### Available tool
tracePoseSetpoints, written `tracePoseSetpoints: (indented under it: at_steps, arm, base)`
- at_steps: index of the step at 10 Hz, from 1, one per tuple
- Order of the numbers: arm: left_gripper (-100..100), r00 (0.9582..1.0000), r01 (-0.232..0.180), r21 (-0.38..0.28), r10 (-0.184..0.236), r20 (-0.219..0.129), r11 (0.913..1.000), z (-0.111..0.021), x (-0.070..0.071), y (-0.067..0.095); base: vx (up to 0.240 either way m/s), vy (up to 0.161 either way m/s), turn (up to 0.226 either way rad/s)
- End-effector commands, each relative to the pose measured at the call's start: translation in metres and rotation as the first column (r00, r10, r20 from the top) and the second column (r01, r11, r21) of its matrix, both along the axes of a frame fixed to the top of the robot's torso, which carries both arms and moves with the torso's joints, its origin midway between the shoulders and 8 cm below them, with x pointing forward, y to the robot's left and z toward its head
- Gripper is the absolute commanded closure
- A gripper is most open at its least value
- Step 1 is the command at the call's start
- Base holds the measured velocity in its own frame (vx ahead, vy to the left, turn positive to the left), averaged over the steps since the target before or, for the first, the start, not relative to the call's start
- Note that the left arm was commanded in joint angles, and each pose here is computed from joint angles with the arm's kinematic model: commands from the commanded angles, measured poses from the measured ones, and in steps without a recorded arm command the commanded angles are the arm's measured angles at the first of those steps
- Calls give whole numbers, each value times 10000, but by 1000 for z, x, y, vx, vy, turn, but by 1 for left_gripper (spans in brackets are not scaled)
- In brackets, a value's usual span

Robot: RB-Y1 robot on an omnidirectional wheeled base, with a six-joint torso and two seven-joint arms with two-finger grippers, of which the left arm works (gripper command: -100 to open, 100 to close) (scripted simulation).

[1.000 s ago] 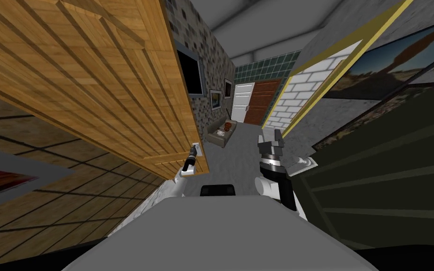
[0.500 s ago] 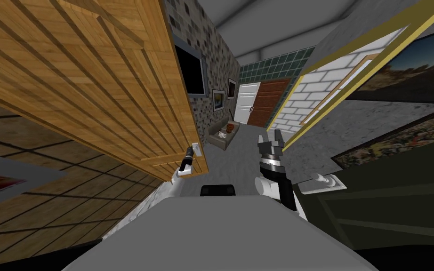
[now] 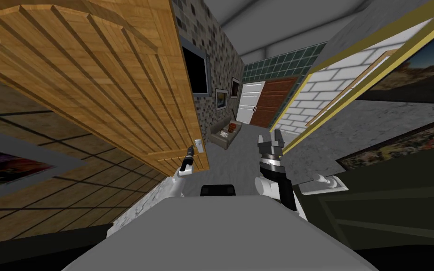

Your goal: Push the door open

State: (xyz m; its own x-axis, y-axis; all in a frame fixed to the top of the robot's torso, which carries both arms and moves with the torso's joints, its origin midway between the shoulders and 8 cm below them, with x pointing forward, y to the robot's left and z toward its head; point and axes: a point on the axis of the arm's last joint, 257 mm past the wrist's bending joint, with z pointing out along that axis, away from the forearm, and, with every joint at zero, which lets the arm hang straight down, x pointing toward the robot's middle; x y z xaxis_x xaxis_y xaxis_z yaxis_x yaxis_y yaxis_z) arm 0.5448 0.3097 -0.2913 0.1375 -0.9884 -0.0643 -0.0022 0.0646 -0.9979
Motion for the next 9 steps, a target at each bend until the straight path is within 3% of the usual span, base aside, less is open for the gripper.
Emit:
tracePoseSetpoints:
  at_steps: [1, 5, 7, 9]
  arm:
    - [-100, 9999, 154, -165, -154, -3, 9997, -3, -2, -21]
    - [-100, 9995, 320, -646, -319, 22, 9974, -5, -3, -54]
    - [-100, 9996, 270, -355, -270, 26, 9990, -5, -3, -40]
    - [-100, 9997, 235, -155, -234, 42, 9996, -3, -3, -31]
  base:
    - [-248, 20, 132]
    - [-191, -86, 38]
    - [0, -5, 4]
    - [172, 68, -10]
